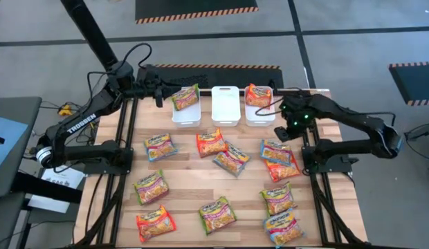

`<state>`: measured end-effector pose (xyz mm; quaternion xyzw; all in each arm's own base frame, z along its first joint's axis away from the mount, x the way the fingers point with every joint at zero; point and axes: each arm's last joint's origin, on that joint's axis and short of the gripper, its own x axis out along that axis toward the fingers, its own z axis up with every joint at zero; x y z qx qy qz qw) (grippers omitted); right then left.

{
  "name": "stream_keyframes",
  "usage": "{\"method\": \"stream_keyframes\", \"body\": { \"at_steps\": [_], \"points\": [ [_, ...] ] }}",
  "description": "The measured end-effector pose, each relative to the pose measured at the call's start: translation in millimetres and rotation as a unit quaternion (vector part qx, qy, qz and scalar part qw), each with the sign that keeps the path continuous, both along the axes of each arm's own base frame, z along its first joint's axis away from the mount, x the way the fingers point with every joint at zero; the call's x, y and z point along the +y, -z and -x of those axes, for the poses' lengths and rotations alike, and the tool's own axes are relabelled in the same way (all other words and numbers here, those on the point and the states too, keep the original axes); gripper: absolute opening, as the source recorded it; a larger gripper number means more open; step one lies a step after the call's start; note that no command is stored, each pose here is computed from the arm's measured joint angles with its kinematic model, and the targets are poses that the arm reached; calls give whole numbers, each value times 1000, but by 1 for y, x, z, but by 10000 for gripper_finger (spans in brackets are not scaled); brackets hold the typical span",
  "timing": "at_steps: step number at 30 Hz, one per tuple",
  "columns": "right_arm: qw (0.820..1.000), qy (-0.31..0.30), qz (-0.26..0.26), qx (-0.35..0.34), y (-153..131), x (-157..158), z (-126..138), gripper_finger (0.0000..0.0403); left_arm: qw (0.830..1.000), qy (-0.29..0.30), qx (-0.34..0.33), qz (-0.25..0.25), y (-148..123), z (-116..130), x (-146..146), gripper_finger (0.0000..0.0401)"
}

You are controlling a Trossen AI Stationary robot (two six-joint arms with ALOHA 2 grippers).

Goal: Sort Maruchan noodles
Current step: Put the blue noodle pack into the middle white bin

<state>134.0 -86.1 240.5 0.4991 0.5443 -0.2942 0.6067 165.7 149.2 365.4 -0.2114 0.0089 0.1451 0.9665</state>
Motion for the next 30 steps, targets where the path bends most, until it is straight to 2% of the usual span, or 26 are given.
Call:
{"method": "stream_keyframes", "body": {
  "at_steps": [16, 30],
  "points": [
    [995, -67, -34, 59, 36, 4, -44, 229, 1000, -2, 6, -3, 1, 0, 0, 84],
    [980, -122, -77, 140, 71, 16, -67, 229, 1000, -2, 5, -3, 1, 0, 0, 84]
  ]
}}
